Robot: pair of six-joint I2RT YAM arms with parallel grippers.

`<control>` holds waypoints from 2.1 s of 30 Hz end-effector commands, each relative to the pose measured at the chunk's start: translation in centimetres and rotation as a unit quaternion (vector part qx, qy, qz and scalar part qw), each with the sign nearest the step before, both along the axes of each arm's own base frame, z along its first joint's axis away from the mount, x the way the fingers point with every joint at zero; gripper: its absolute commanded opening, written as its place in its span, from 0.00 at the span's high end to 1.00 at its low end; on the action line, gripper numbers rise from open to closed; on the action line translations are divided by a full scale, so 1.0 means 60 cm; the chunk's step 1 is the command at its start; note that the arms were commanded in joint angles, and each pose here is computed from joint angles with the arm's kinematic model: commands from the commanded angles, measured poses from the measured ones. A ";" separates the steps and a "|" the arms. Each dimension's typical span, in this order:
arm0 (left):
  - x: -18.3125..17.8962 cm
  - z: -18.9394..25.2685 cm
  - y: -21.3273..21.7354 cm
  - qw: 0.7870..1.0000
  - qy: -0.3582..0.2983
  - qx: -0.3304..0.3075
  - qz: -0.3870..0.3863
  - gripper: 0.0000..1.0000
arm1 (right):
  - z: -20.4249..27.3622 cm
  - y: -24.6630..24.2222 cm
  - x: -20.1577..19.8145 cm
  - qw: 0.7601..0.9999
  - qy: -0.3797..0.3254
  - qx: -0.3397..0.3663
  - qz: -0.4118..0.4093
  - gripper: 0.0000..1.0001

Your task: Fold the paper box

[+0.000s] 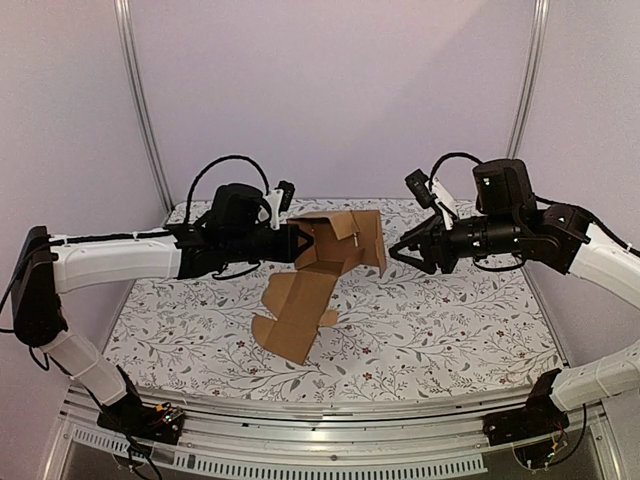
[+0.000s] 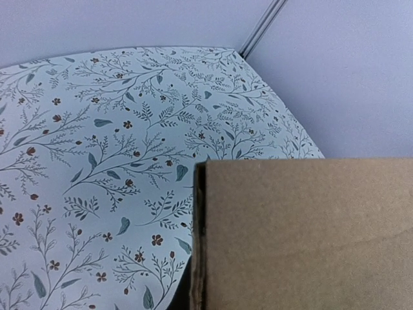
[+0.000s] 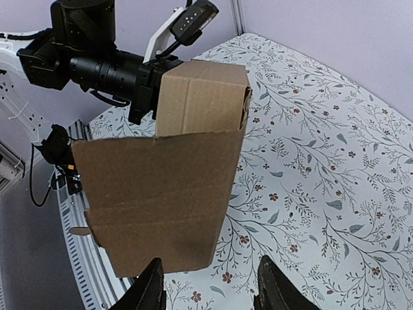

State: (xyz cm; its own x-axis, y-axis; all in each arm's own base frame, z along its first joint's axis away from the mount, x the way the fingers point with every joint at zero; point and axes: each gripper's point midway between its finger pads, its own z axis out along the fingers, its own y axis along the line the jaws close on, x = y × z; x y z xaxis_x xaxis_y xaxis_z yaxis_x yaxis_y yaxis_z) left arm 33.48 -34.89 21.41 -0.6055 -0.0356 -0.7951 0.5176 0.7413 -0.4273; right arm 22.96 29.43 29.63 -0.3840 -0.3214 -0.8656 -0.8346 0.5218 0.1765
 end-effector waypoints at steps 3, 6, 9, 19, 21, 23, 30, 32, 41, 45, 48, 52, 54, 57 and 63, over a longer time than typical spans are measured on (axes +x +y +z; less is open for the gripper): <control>-0.012 0.025 0.000 0.999 -0.025 -0.017 -0.034 1.00 | 0.015 0.040 -0.006 0.997 0.024 0.051 0.048 0.54; -0.016 0.026 -0.005 0.998 -0.028 -0.021 -0.045 1.00 | 0.011 0.054 -0.008 0.995 0.042 0.066 0.062 0.57; -0.016 0.023 -0.006 0.998 -0.029 -0.018 -0.046 1.00 | 0.009 0.069 -0.015 0.991 0.059 0.080 0.085 0.58; -0.009 0.022 -0.002 0.999 -0.032 0.001 -0.024 1.00 | -0.011 0.116 -0.013 0.991 0.075 0.066 0.091 0.61; -0.008 0.021 -0.001 0.999 -0.037 0.015 -0.016 1.00 | -0.011 0.125 -0.012 0.991 0.074 0.066 0.088 0.61; -0.010 0.019 0.000 0.999 -0.040 0.027 -0.014 1.00 | -0.011 0.132 -0.009 0.991 0.071 0.069 0.085 0.60; -0.007 0.013 0.018 0.997 -0.044 0.063 0.026 1.00 | -0.024 0.148 0.014 0.996 0.065 0.055 0.041 0.59; -0.006 0.011 0.021 0.996 -0.042 0.065 0.033 1.00 | -0.031 0.150 0.022 0.996 0.063 0.048 0.026 0.58; -0.002 0.006 0.028 0.995 -0.034 0.074 0.058 1.00 | -0.048 0.171 0.055 0.997 0.061 0.030 -0.031 0.53; -0.003 0.005 0.030 0.994 -0.032 0.079 0.066 1.00 | -0.057 0.180 0.071 0.996 0.065 0.024 -0.058 0.53; -0.001 0.004 0.036 0.993 -0.026 0.085 0.079 1.00 | -0.062 0.184 0.080 0.995 0.062 0.014 -0.078 0.53; 0.000 0.009 0.044 0.991 -0.020 0.089 0.097 1.00 | -0.080 0.185 0.092 0.993 0.053 -0.019 -0.108 0.52; -0.001 0.010 0.046 0.990 -0.018 0.091 0.102 1.00 | -0.088 0.182 0.100 0.990 0.048 -0.027 -0.127 0.52; -0.003 0.010 0.047 0.990 -0.016 0.092 0.107 1.00 | -0.094 0.188 0.102 0.989 0.050 -0.031 -0.132 0.52; -0.009 0.007 0.041 0.990 -0.010 0.093 0.107 1.00 | -0.102 0.201 0.097 0.989 0.046 -0.036 -0.135 0.49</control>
